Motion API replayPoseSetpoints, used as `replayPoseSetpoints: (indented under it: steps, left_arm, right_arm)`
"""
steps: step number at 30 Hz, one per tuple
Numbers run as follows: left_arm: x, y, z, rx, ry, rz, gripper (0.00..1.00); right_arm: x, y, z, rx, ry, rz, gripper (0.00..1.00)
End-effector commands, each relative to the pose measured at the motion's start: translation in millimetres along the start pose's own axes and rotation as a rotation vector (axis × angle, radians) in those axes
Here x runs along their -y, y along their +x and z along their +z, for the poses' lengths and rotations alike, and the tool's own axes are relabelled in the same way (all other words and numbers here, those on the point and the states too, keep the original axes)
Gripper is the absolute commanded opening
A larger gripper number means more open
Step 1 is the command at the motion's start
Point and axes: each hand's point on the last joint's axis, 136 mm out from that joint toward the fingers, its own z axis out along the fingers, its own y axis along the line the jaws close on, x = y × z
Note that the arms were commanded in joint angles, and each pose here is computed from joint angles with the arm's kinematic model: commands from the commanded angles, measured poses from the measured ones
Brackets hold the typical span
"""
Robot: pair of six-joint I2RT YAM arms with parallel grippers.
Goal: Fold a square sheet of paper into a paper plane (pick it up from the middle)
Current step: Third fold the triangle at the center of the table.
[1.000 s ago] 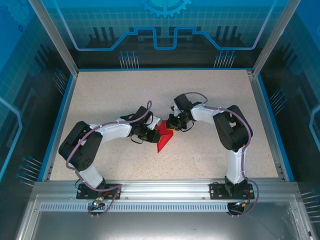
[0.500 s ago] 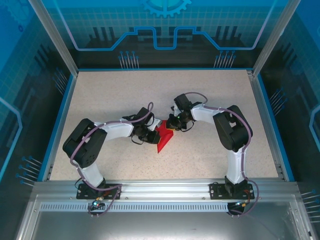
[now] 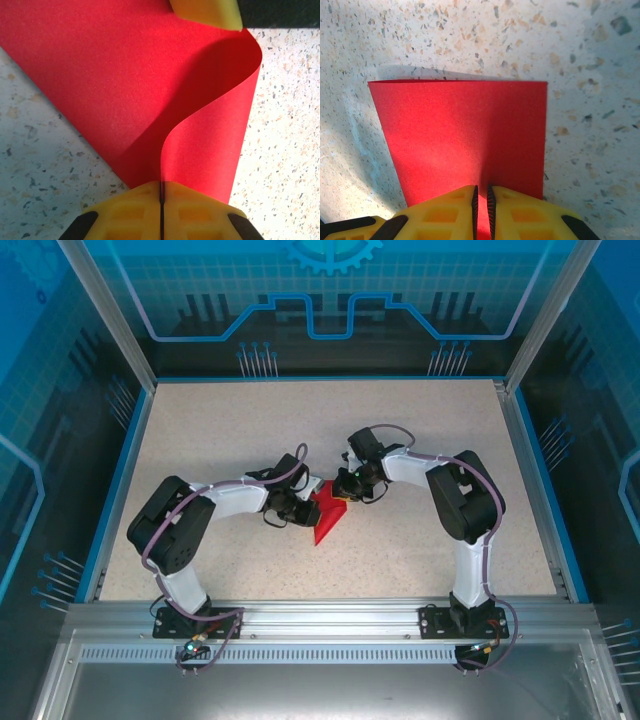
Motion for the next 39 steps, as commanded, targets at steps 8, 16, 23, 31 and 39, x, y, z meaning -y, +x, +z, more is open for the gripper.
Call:
replayPoseSetpoints:
  steps: [8, 16, 23, 31, 39]
  left_arm:
    - [-4, 0, 1, -0.008, -0.005, -0.029, 0.09]
    - [-5, -2, 0, -0.007, -0.016, -0.037, 0.09]
    - [-3, -1, -4, 0.007, -0.013, -0.039, 0.09]
    - [-5, -1, -7, 0.020, -0.028, -0.044, 0.09]
    - [-1, -4, -4, 0.021, -0.001, -0.033, 0.11]
  right_arm:
    - [7, 12, 8, -0.051, 0.028, 0.025, 0.17]
    - [8, 12, 10, -0.052, 0.030, 0.032, 0.17]
    - [9, 12, 12, -0.053, 0.034, 0.038, 0.17]
    - [10, 13, 12, -0.058, 0.038, 0.038, 0.17]
    - [10, 14, 13, -0.061, 0.035, 0.039, 0.17]
